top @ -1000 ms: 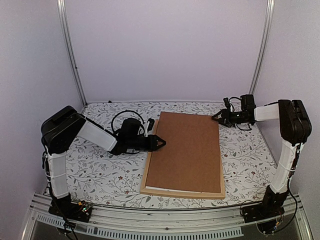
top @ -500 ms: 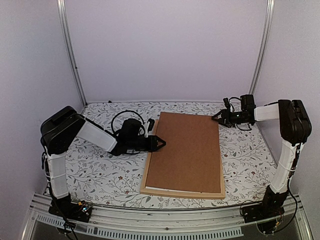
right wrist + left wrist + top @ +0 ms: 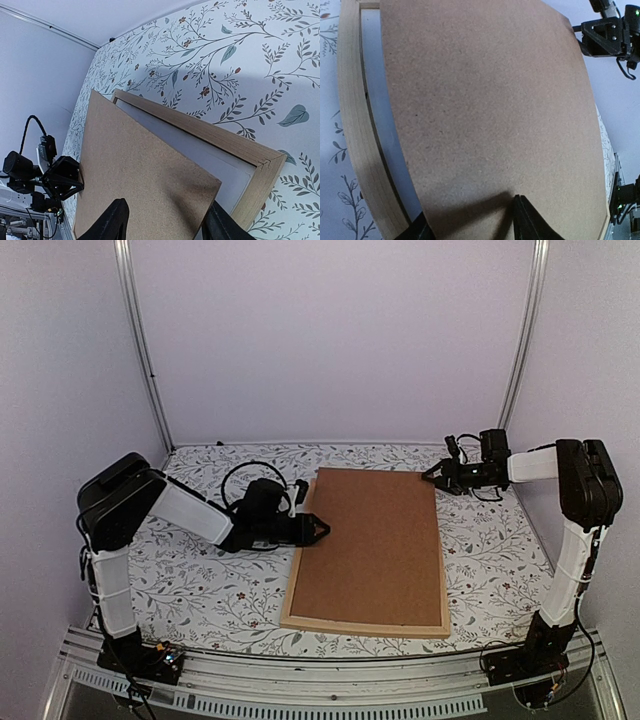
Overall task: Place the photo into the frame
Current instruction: Place the backboard on the frame body.
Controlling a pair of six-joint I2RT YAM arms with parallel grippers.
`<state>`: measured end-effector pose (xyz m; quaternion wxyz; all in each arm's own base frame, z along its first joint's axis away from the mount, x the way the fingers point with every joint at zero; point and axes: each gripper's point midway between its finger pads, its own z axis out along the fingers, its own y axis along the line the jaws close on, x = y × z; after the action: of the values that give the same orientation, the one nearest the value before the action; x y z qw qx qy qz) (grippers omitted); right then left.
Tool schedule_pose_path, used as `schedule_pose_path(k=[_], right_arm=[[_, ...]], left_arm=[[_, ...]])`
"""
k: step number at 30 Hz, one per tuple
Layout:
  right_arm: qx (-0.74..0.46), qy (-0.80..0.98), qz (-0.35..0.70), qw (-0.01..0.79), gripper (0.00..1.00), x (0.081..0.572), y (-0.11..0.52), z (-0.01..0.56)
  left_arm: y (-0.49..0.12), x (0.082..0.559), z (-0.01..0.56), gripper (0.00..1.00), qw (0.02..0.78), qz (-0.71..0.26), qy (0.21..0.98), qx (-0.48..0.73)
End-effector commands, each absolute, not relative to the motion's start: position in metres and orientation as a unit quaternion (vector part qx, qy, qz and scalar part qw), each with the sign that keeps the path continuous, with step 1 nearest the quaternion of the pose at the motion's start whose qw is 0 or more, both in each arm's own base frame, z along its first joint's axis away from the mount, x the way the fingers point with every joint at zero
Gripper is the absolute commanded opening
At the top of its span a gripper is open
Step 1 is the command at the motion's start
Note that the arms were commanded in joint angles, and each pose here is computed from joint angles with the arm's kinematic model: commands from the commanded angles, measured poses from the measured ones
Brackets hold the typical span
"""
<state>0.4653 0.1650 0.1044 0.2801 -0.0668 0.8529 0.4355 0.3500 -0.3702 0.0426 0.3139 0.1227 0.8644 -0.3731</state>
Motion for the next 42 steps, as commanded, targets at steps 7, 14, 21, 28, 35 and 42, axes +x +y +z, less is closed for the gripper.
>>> schedule_pose_path(k=[7,14,21,28,35,42], right_arm=[[-0.092,0.839,0.453,0.286,0.52,0.46,0.177,0.112],[-0.092,0.843,0.451,0.279,0.52,0.456,0.182,0.106],[-0.086,0.853,0.434,0.277,0.53,0.453,0.183,0.097],[-0.082,0.86,0.419,0.28,0.54,0.453,0.18,0.093],[-0.074,0.867,0.398,0.289,0.56,0.458,0.174,0.092],[-0.062,0.878,0.383,0.281,0.58,0.457,0.17,0.086]], left_arm=[[-0.349,0.325,0.008,0.51,0.278,-0.304,0.9,0.14],[-0.346,0.327,0.013,0.54,0.283,-0.297,0.901,0.137],[-0.342,0.328,0.016,0.57,0.288,-0.286,0.904,0.137],[-0.341,0.329,0.015,0.59,0.287,-0.282,0.906,0.136],[-0.339,0.328,0.012,0.61,0.282,-0.275,0.909,0.135],[-0.335,0.329,0.012,0.62,0.281,-0.264,0.913,0.132]])
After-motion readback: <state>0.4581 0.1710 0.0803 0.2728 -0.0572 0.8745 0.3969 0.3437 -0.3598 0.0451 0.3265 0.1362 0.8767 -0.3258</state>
